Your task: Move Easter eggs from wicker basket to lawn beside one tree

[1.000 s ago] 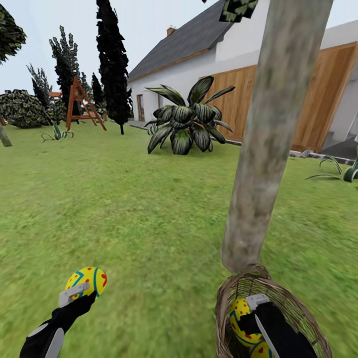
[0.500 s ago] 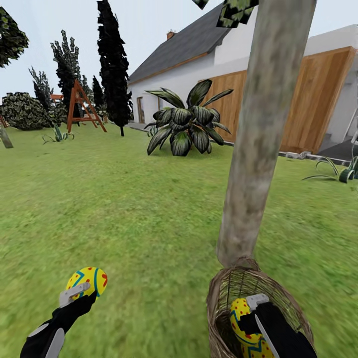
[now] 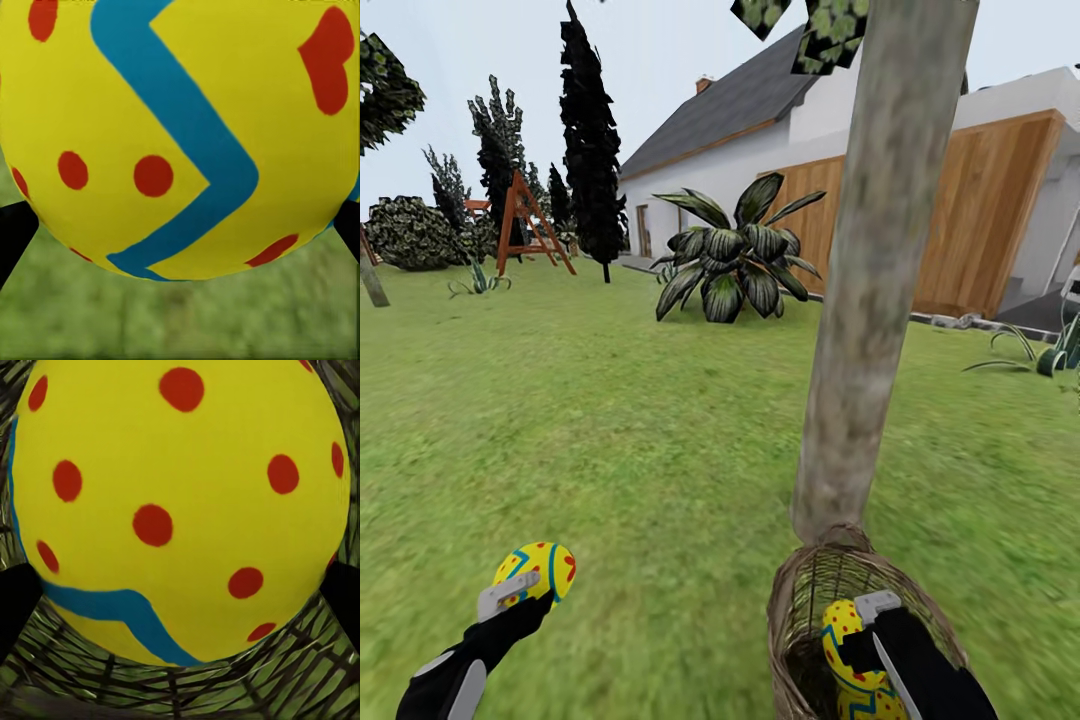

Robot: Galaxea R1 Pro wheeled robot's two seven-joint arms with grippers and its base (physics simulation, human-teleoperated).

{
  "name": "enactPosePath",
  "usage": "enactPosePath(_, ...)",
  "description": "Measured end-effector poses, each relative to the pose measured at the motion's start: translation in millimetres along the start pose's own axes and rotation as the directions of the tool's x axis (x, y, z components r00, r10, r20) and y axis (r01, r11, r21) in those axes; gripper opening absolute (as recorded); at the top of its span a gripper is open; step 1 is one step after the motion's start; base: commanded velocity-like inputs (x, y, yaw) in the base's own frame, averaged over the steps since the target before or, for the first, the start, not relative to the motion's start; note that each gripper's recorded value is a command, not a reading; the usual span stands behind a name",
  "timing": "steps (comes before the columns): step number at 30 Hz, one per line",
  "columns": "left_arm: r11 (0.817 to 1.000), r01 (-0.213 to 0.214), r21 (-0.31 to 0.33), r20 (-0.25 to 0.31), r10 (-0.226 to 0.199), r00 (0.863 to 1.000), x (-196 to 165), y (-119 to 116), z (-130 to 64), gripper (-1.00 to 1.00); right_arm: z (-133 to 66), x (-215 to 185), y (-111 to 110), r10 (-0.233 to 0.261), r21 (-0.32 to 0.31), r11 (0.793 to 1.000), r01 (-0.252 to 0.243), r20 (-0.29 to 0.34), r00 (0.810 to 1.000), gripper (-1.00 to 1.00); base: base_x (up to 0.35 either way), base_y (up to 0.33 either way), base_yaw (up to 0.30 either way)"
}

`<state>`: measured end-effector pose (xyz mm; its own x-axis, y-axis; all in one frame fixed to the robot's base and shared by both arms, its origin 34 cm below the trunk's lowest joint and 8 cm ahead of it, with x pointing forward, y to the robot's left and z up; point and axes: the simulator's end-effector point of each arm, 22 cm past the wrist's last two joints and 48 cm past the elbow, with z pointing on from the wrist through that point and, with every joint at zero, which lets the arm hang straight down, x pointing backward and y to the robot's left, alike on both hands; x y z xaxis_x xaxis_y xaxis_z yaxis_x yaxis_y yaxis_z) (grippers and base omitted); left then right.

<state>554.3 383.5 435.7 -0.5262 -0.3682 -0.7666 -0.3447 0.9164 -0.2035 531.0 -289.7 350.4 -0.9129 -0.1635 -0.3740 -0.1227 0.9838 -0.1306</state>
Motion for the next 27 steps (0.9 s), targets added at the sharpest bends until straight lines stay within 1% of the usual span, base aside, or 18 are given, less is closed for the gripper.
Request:
enactPosePath(2, 1.000, 0.000, 0.000, 0.000, 0.000, 1.000, -4, -1, -1.8, -1.00, -3.7, -3, 0, -0.001, -0.001, 1.000, 0.001, 0.000, 1.000, -1.00, -0.002, -0.002, 0.059)
enactPosePath(7, 1.000, 0.002, 0.001, 0.003, -0.002, 1.000, -15, -5, -6.8, -1.00, -13.4, -10, -2, -0.002, 0.000, 1.000, 0.002, 0.002, 1.000, -1.00, 0.000, 0.000, 0.247)
enactPosePath(9, 1.000, 0.001, 0.001, 0.003, -0.001, 1.000, -19, -6, -8.7, -1.00, -17.2, -13, -2, -0.001, -0.001, 1.000, 0.001, 0.002, 1.000, -1.00, 0.000, 0.000, 0.128)
enactPosePath(11, 1.000, 0.001, 0.001, 0.003, -0.001, 1.000, -23, -8, -10.5, -1.00, -20.8, -16, -3, -0.001, -0.001, 1.000, 0.001, 0.002, 1.000, -1.00, -0.097, 0.000, 0.021)
enactPosePath(17, 1.000, -0.003, 0.003, 0.000, 0.003, 1.000, -34, -14, -15.5, -1.00, -31.4, -23, -5, -0.001, -0.001, 1.000, 0.001, 0.000, 1.000, -1.00, -0.308, -0.030, 0.001)
enactPosePath(22, 1.000, 0.001, 0.002, 0.001, -0.001, 1.000, -44, -16, -20.6, -1.00, -40.9, -30, -7, -0.001, -0.001, 1.000, 0.001, 0.000, 1.000, -1.00, -0.073, -0.031, 0.000)
enactPosePath(24, 1.000, 0.011, 0.019, 0.002, -0.011, 1.000, -49, -20, -22.4, -1.00, -44.4, -33, -8, 0.000, -0.001, 1.000, 0.000, 0.000, 1.000, -1.00, -0.129, -0.168, 0.000)
enactPosePath(27, 1.000, 0.011, 0.029, -0.001, -0.011, 1.000, -54, -24, -25.1, -1.00, -49.8, -36, -9, 0.000, -0.001, 1.000, 0.000, -0.001, 1.000, -1.00, -0.174, -0.237, 0.000)
